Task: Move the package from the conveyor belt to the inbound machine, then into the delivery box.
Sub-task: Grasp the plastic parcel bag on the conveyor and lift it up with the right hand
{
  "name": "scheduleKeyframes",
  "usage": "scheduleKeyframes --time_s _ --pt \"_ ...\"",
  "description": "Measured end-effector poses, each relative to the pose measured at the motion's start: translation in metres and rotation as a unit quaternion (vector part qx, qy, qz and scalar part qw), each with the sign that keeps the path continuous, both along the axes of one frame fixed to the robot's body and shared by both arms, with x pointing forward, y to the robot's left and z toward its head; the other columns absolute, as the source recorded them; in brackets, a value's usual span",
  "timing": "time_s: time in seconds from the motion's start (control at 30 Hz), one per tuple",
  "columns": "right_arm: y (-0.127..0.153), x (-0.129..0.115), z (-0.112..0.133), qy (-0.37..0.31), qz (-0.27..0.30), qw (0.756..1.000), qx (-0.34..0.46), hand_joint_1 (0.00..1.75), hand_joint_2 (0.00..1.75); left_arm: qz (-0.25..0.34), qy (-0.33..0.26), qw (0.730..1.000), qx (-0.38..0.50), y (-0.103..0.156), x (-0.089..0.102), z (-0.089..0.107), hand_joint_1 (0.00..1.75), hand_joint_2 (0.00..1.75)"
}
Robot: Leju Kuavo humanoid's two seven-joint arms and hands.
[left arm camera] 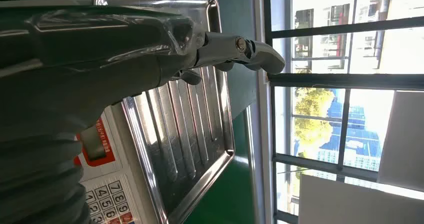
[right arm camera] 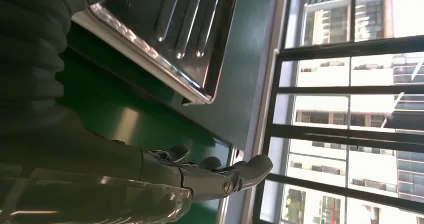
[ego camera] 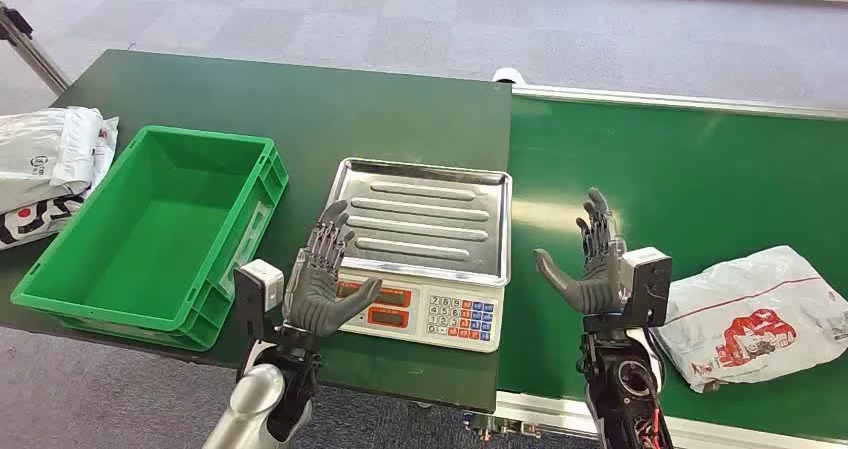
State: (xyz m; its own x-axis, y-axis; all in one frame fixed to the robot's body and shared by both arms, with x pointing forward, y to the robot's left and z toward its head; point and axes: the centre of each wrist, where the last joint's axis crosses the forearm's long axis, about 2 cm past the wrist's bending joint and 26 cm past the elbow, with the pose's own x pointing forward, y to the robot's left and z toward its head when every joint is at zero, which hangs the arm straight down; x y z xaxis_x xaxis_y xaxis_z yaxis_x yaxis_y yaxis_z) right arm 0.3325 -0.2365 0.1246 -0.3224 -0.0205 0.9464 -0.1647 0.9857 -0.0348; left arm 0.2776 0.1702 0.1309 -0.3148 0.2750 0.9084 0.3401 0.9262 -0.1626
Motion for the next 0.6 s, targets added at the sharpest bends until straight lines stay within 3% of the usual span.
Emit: scheduleKeyframes --time_s 0.17,0.3,0.6 --pt "-0.008 0.002 0.002 -0.007 -0.087 0.989 -0.120 0.00 1.75 0.000 0.000 1.000 0.000 0.000 0.000 0.000 0.00 1.75" --pt "-0.022 0.007 0.005 0.016 -0.174 0.949 -0.263 0.00 1.75 0.001 0.002 1.000 0.001 0.002 0.001 0.002 0.00 1.75" --pt "-0.074 0.011 -0.014 0.117 -0.275 0.884 -0.360 0.00 1.75 0.000 0.003 1.000 0.006 0.003 0.001 0.005 0.00 1.75"
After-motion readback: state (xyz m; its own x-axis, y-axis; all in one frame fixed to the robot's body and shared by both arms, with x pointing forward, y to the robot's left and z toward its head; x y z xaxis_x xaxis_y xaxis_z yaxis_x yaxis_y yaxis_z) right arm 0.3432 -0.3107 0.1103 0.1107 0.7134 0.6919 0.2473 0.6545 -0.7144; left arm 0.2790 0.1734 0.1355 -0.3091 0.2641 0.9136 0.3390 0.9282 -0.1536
